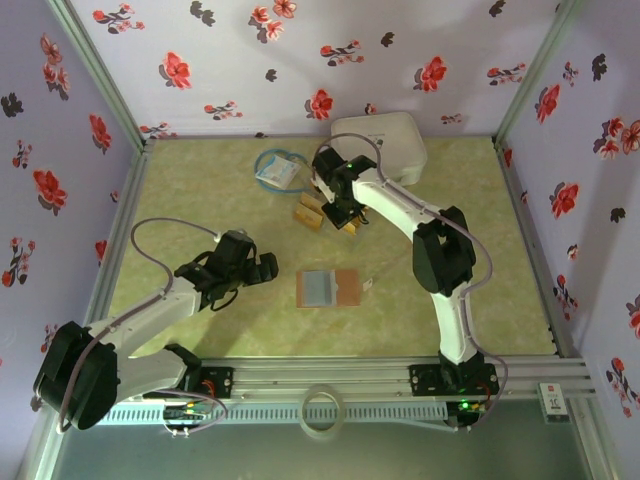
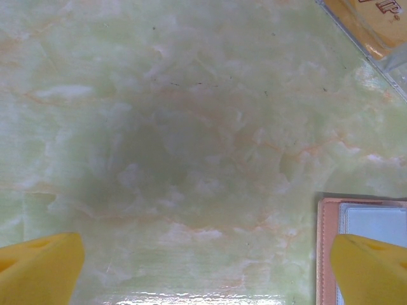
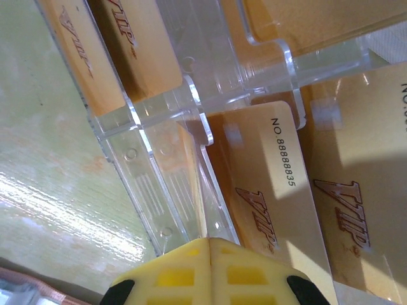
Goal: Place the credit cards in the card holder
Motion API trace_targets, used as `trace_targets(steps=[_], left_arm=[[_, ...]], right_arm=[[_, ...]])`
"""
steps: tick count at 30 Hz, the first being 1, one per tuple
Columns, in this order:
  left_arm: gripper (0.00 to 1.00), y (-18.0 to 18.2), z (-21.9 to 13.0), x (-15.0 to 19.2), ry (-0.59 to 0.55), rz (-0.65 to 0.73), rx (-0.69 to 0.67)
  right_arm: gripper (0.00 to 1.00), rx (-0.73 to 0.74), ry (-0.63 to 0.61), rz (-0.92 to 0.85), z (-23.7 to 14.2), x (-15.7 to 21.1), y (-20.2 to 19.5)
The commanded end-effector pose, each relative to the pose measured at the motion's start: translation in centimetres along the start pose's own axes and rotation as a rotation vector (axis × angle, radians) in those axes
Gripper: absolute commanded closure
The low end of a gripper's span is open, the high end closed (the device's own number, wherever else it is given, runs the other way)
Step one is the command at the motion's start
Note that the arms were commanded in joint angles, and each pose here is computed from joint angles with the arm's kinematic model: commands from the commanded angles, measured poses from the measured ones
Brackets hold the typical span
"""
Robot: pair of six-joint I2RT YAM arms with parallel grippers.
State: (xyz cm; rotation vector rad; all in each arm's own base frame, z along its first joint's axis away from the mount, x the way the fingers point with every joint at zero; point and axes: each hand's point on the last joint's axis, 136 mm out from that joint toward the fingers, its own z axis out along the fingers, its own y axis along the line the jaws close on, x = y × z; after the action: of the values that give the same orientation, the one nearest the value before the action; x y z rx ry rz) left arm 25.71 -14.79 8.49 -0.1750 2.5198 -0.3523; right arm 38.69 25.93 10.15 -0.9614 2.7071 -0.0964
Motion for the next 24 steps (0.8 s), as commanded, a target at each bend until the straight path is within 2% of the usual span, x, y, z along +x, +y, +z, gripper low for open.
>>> trace_targets(steps=[1,16,24], left_arm=[[0.0,0.1,0.2,0.0,0.006,0.011,-0.002],[0.0,-0.1,-0.9,-0.7,0.01,0.037,-0.014],[0.0,-0.3,-1.5,-1.0,0.07,0.058,-0.058]], right_arm=[[1.0,-0.01,-0.018,-0.02,-2.0,-0.2,0.3],[1.0,-0.02,-0.149,0.024,-7.8,-1.0,0.0],[1.0,-0.063,-0.25,0.09,-11.4,-0.6,0.2]])
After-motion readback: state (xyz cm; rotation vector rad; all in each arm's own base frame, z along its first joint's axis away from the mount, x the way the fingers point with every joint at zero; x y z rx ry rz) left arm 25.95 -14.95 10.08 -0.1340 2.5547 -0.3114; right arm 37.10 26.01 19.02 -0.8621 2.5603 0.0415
